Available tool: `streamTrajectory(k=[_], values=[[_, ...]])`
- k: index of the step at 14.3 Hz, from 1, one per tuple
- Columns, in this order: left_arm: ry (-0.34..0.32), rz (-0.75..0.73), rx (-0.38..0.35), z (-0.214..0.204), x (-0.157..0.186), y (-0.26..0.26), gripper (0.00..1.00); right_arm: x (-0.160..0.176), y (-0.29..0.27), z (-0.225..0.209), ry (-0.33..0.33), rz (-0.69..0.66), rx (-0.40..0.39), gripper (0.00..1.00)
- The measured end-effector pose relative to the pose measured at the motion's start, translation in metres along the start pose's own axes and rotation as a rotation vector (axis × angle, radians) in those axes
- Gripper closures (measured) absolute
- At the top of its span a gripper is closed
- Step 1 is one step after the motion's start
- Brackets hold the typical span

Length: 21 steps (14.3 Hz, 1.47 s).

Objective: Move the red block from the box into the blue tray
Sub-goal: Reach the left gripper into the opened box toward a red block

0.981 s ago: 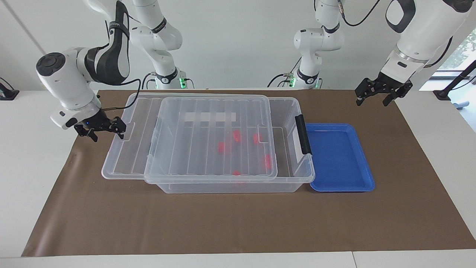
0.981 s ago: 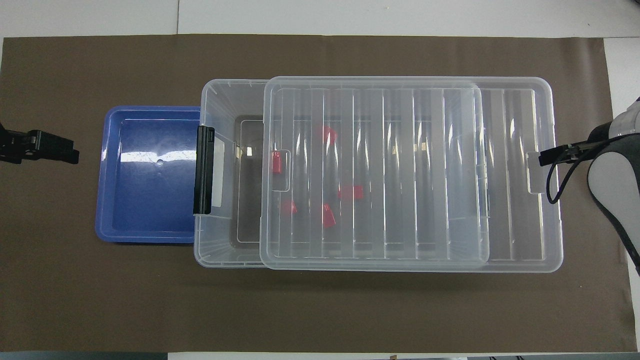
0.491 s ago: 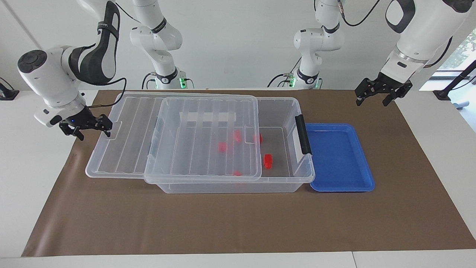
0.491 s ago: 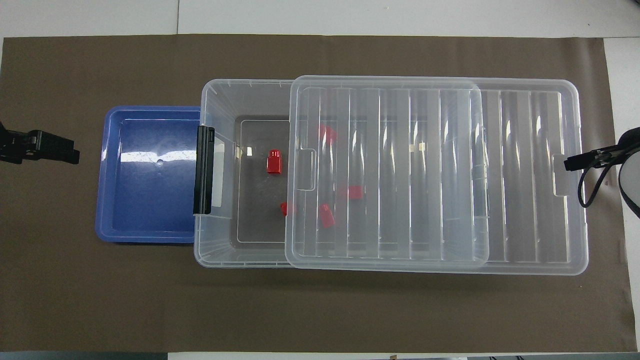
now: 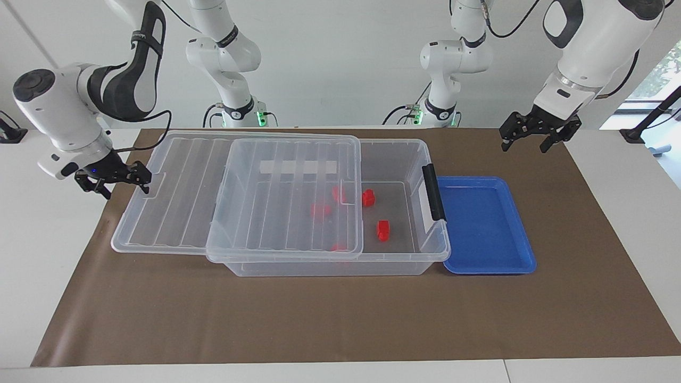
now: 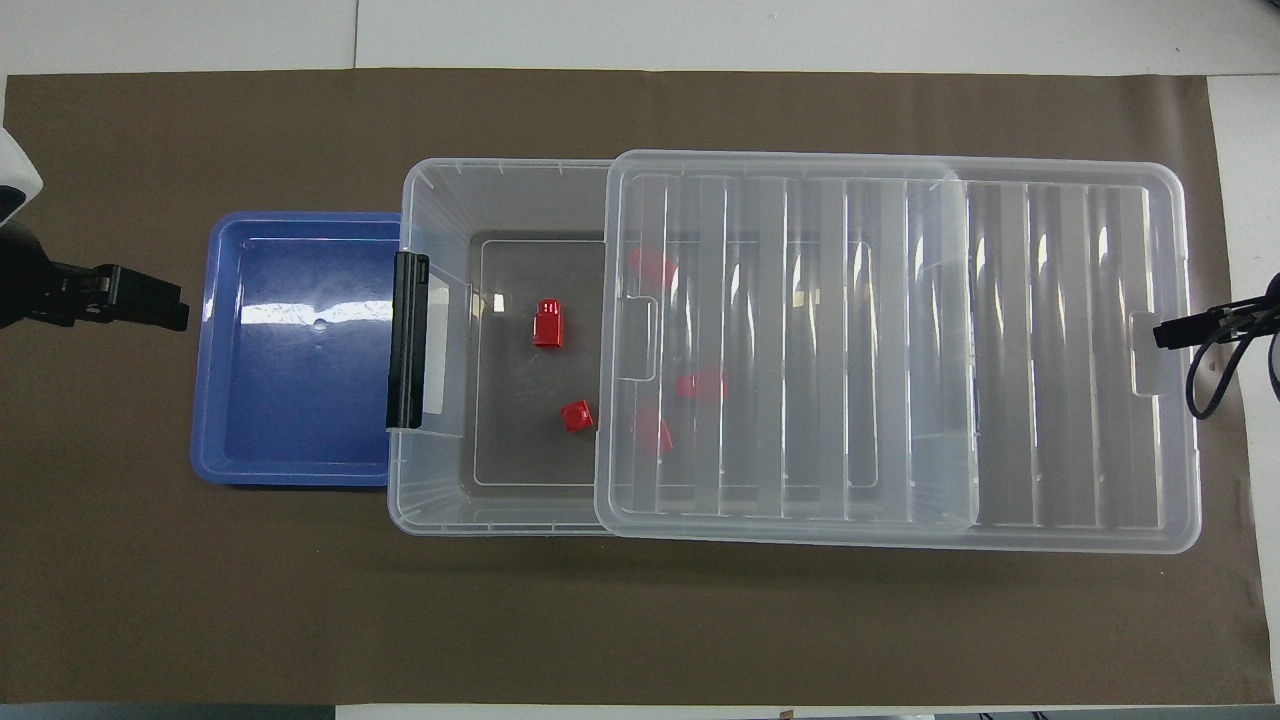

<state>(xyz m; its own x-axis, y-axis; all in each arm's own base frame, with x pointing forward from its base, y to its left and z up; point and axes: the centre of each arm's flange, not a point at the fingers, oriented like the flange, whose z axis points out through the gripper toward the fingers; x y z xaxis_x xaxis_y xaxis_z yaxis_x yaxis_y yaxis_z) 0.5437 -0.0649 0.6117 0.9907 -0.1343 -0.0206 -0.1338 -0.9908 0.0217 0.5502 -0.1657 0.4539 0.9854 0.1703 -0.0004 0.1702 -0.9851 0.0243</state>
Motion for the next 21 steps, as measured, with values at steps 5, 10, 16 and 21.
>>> streamTrajectory(k=[5, 10, 16, 21], values=[[0.033, 0.025, -0.001, 0.007, 0.0, 0.085, 0.0, -0.003, 0.006, 0.0, 0.0, -0.015, -0.001, 0.0], [0.08, 0.02, -0.017, 0.04, -0.003, 0.171, 0.0, -0.006, 0.012, -0.001, 0.003, -0.041, -0.004, 0.0], [0.09, -0.01, -0.027, 0.108, 0.014, 0.239, 0.0, -0.007, 0.015, -0.002, 0.005, -0.036, -0.005, 0.0], [0.091, 0.0, -0.027, 0.169, 0.032, 0.257, 0.0, -0.008, 0.018, -0.003, 0.008, -0.042, -0.007, 0.0]])
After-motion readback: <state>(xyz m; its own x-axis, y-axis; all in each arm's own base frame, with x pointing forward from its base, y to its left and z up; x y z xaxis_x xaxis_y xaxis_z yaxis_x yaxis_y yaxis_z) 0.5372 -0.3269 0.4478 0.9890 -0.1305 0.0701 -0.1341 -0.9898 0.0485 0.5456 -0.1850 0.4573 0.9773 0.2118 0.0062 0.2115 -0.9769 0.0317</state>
